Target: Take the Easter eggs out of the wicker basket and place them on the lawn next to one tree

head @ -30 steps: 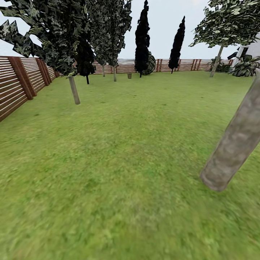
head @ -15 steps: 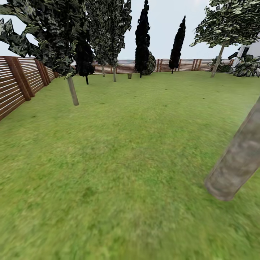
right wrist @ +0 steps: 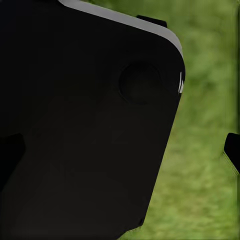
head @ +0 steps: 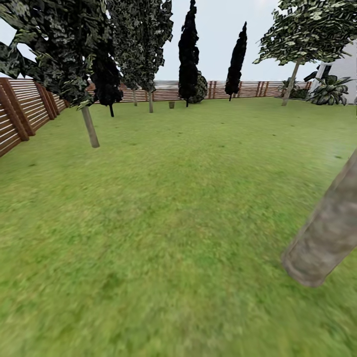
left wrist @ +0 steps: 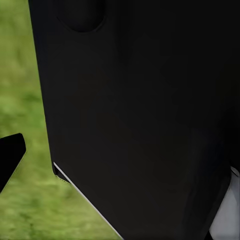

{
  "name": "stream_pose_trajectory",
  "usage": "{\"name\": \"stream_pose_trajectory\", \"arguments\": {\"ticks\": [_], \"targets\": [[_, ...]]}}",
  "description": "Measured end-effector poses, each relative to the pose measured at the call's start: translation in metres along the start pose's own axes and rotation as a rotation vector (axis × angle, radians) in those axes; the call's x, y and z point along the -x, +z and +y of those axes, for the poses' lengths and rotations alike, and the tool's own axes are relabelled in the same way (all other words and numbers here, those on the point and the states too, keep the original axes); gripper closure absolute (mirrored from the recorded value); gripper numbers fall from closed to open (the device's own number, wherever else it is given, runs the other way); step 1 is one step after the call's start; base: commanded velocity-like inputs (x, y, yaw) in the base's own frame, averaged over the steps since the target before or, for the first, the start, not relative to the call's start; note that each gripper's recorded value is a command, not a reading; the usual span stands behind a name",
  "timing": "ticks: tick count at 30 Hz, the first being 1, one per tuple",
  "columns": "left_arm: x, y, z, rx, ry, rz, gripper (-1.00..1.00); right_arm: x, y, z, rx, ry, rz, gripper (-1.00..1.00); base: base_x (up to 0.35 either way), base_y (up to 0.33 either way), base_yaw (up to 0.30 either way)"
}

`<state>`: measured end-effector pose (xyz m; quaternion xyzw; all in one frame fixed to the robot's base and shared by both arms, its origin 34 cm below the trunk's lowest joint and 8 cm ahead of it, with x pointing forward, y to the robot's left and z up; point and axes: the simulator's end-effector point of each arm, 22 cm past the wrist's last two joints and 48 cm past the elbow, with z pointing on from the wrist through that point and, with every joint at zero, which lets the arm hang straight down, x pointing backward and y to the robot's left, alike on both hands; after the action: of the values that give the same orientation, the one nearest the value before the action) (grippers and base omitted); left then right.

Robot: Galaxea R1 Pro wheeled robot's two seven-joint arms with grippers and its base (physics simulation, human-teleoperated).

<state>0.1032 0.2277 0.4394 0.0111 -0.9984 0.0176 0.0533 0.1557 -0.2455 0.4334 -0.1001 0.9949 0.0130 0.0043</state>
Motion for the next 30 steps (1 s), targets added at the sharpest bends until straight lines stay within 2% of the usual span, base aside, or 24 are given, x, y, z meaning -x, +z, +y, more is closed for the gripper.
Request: {"name": "stream_pose_trajectory", "arguments": {"ticks": [26,30], "targets": [[-0.001,0.000,-0.001,-0.001,-0.001,0.001,-1.00,0.002,0.000,0.006,0.007,0.005,-0.005,-1.00,0.327,0.000,-0.001],[-0.001,0.000,-0.001,-0.002,-0.001,0.001,-1.00,0.012,0.000,0.007,0.008,0.007,-0.053,-1.00,0.327,0.000,0.000]]}}
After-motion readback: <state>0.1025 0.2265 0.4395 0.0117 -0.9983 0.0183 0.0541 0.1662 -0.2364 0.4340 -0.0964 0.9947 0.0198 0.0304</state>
